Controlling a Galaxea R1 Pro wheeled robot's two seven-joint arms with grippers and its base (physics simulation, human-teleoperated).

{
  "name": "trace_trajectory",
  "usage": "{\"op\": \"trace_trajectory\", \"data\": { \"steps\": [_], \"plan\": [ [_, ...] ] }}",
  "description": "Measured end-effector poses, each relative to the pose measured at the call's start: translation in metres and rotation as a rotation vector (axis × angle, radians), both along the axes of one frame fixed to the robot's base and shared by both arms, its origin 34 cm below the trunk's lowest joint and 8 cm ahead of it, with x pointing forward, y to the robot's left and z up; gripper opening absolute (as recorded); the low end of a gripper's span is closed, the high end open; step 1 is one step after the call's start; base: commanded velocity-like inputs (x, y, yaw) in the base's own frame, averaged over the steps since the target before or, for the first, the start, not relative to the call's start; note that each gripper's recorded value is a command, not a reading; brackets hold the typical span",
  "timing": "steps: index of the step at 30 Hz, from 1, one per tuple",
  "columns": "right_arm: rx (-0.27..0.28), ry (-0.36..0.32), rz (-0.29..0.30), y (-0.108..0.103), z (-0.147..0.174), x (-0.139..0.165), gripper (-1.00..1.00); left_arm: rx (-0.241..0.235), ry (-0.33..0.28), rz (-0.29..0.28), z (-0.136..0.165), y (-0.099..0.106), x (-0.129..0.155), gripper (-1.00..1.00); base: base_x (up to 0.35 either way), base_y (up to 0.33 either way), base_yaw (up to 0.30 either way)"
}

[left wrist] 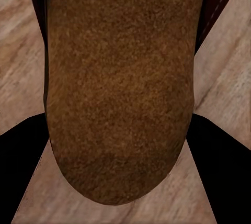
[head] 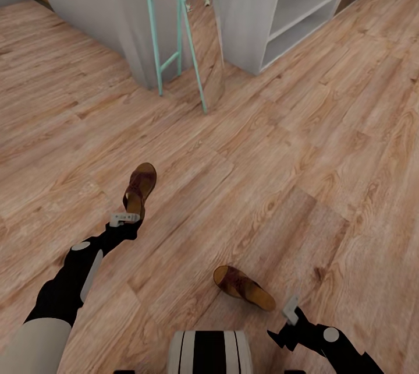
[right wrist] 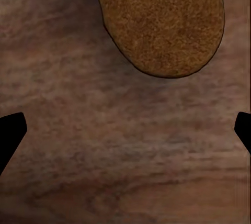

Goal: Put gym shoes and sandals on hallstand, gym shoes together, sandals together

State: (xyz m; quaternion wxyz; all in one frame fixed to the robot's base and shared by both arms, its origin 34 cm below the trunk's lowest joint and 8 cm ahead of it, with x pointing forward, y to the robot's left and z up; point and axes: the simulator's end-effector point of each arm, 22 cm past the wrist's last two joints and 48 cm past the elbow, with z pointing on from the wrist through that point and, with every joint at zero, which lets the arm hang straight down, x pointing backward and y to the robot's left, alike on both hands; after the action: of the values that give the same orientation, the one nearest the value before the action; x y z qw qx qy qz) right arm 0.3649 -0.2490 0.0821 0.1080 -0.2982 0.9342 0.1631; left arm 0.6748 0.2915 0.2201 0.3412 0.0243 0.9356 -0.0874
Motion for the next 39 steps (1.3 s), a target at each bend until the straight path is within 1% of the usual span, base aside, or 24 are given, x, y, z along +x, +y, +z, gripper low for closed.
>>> {"op": "trace_trajectory", "data": {
  "steps": [5, 16, 24, 39],
  "plan": [
    [0.000, 0.001, 0.000, 0.0000, -0.0002, -0.0003, 1.00, 0.000, -0.001, 0.000, -0.0001, 0.0003, 0.0001, -1.00, 0.157, 0.058, 0.000],
    [0.000, 0.001, 0.000, 0.0000, -0.0004, -0.0004, 1.00, -0.001, -0.001, 0.000, -0.0004, -0.0002, 0.0002, -1.00, 0.028, 0.010, 0.000],
    [0.000, 0.001, 0.000, 0.0000, -0.0003, -0.0004, 1.00, -0.001, -0.001, 0.000, -0.0004, 0.0000, 0.0001, -1.00, 0.106, 0.034, 0.000],
    [0.000, 0.001, 0.000, 0.0000, -0.0004, -0.0004, 1.00, 0.001, 0.000, 0.000, -0.0008, 0.0002, -0.0001, -1.00, 0.014, 0.007, 0.000]
  ]
}}
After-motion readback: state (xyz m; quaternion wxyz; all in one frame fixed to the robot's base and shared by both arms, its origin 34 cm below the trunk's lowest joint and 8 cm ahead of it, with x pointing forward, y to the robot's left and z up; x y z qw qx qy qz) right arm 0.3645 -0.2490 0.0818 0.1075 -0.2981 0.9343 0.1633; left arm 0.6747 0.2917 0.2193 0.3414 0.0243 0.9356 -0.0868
